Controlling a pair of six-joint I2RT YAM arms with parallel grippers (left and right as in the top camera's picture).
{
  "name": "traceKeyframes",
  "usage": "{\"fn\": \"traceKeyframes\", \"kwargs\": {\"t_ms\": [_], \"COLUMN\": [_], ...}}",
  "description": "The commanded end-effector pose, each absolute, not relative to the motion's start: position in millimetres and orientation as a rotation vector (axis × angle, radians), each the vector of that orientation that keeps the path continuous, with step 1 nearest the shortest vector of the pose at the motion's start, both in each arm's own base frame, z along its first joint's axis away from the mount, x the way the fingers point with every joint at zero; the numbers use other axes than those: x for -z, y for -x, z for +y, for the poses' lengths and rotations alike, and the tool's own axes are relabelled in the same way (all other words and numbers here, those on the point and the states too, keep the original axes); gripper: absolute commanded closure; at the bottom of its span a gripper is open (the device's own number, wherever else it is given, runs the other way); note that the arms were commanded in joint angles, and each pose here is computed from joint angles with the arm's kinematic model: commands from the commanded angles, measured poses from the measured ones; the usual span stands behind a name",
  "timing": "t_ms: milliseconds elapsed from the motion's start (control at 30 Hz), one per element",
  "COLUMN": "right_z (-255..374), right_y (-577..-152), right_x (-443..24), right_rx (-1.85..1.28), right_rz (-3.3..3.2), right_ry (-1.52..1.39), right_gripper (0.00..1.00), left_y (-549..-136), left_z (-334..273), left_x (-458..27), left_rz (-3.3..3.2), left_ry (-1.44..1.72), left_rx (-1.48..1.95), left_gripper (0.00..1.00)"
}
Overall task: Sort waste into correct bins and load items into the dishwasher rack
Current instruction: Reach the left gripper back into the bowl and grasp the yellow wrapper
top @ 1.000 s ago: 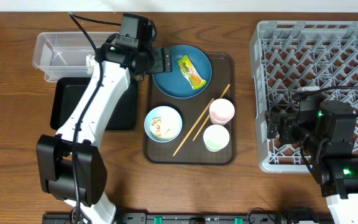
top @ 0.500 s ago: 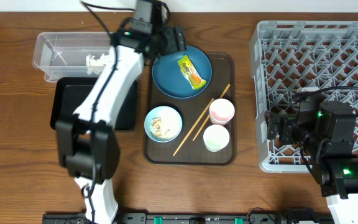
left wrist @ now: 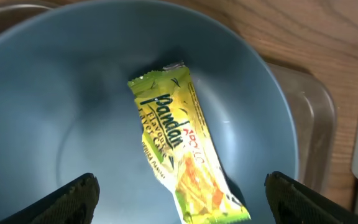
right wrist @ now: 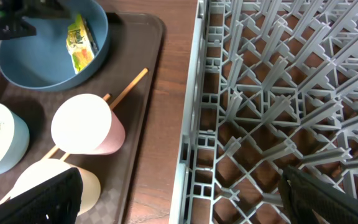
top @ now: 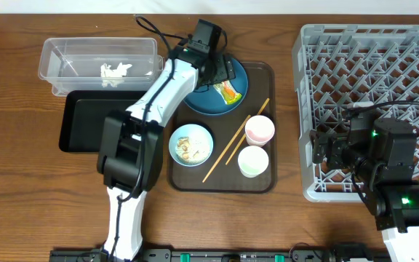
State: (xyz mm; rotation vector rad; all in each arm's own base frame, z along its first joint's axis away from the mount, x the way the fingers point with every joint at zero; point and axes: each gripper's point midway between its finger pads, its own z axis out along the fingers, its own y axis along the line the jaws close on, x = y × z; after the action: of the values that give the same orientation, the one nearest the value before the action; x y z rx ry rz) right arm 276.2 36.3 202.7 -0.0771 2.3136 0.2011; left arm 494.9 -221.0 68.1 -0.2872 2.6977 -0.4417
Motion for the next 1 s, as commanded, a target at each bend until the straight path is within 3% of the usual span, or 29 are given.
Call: {"fn": "traceKeyframes", "kwargs": {"t_ms": [0,567,967], "right_z": [38.6,38.6,38.6], "right_y": [-277.6,-277.6,-277.6], "right_x": [-212.5,-212.5,-212.6], "right_rx": [-0.212,-0.212,-0.212], "right_rz": [2.290,2.290,2.289], "right_ry": [0.078,0.078,0.078], "right_gripper": [0.01,0.01,0.01], "left_y": [-493.2,-481.2,-476.4], "left_z": [-227.8,-240.0,-237.3], "left_x": [-46.0,-11.4,-9.3], "left_rz": [2.719,2.757,2.778], "left_ry": [0.310,0.260,0.262], "left_rx": [0.390,0.254,0.238], "left_gripper": [0.11,0.13,0.53]}}
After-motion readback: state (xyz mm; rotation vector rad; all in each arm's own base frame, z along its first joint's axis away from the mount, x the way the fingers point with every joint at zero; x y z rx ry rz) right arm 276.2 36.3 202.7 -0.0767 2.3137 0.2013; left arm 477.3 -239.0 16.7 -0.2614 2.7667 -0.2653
